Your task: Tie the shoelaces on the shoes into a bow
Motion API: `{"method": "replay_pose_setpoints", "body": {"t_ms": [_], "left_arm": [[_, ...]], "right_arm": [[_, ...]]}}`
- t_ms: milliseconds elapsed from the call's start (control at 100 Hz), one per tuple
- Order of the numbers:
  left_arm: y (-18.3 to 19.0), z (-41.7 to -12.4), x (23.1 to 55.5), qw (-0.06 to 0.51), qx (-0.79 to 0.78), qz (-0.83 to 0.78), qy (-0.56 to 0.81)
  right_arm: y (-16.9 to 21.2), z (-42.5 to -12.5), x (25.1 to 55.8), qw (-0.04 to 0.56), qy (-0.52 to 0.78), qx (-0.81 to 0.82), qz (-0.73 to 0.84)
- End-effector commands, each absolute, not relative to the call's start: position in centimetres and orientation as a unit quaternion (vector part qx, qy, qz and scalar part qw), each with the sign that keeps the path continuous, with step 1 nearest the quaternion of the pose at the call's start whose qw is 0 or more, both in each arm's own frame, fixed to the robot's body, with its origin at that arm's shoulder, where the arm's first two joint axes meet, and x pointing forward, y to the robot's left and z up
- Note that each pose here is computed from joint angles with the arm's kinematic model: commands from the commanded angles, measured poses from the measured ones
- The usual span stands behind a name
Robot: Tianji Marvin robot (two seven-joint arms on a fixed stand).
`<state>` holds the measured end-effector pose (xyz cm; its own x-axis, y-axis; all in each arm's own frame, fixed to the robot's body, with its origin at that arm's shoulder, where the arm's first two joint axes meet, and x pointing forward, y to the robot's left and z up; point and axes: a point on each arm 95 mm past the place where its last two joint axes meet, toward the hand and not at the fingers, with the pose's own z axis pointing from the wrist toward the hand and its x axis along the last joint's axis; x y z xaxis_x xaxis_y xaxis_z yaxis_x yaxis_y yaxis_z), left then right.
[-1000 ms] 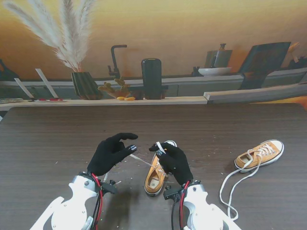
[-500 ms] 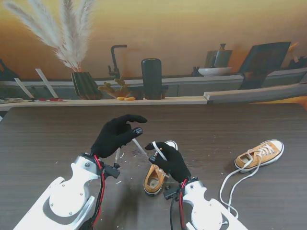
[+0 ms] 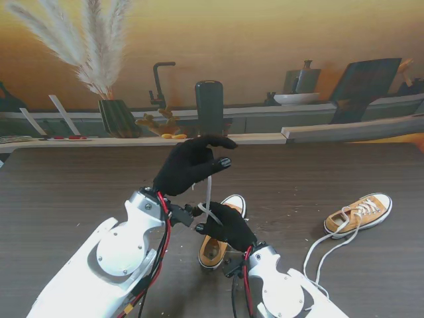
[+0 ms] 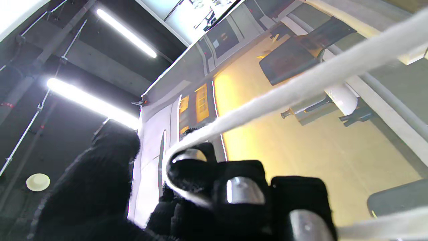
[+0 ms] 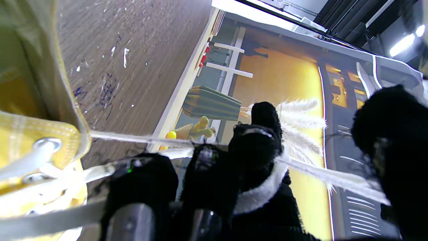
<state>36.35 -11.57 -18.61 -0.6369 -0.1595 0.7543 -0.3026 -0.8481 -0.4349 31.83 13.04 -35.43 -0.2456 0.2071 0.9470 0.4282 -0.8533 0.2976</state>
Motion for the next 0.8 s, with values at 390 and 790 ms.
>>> {"method": "replay_pose_setpoints", "body": {"t_ms": [390, 790], "left_arm": [[-15.9, -20.0, 40.3, 0.013, 0.394, 0.867, -0.305], [-15.5, -22.6, 41.4, -0.023, 0.403, 0.822, -0.402]], "right_arm": [[13.1, -35.7, 31.9, 0.074, -0.278, -0.606, -0.742], [13.0, -35.5, 31.9, 0.065, -0.263, -0.610, -0.744]]}}
